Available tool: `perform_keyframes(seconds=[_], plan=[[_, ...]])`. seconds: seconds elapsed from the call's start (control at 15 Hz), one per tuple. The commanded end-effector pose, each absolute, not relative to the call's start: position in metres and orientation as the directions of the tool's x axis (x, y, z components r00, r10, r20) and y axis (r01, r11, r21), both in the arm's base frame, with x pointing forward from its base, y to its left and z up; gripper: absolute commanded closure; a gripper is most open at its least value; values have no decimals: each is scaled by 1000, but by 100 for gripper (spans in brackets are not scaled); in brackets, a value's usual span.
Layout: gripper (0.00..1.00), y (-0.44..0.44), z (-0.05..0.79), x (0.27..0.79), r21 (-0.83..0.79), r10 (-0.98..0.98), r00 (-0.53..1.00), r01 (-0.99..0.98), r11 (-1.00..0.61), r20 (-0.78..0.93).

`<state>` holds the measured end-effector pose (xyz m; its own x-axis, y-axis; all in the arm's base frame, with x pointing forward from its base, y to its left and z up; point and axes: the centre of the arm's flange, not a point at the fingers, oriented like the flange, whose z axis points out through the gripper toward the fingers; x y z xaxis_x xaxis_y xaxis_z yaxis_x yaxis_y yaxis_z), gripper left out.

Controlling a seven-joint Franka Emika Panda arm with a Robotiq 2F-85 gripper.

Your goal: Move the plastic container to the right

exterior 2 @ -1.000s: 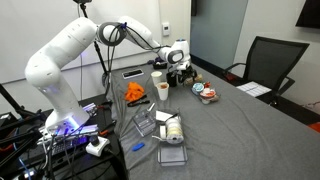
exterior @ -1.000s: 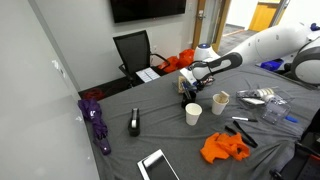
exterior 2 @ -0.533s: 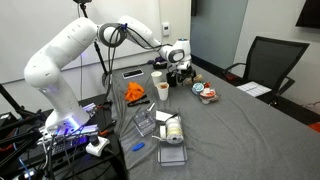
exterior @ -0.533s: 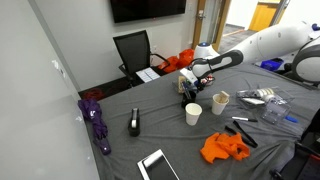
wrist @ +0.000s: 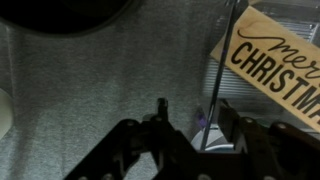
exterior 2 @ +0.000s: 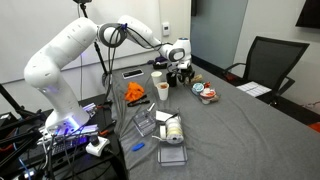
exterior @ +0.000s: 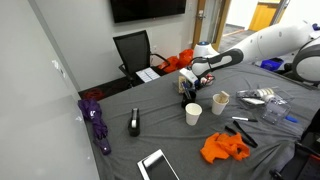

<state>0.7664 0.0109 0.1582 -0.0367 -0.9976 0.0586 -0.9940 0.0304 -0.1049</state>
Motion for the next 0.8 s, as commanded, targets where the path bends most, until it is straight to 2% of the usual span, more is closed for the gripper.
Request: perform_keyframes(seconds=[0.0, 0.2, 0.33, 0.73], plan=[[75, 5, 152, 769, -68, -999, -10, -998, 7, 43], [97, 4, 148, 768, -60, -999, -6, -998, 3, 47], [100, 3, 146, 768, -56, -999, -7, -998, 4, 48], [99, -9, 162, 755, -99, -1000, 15, -995, -17, 28]])
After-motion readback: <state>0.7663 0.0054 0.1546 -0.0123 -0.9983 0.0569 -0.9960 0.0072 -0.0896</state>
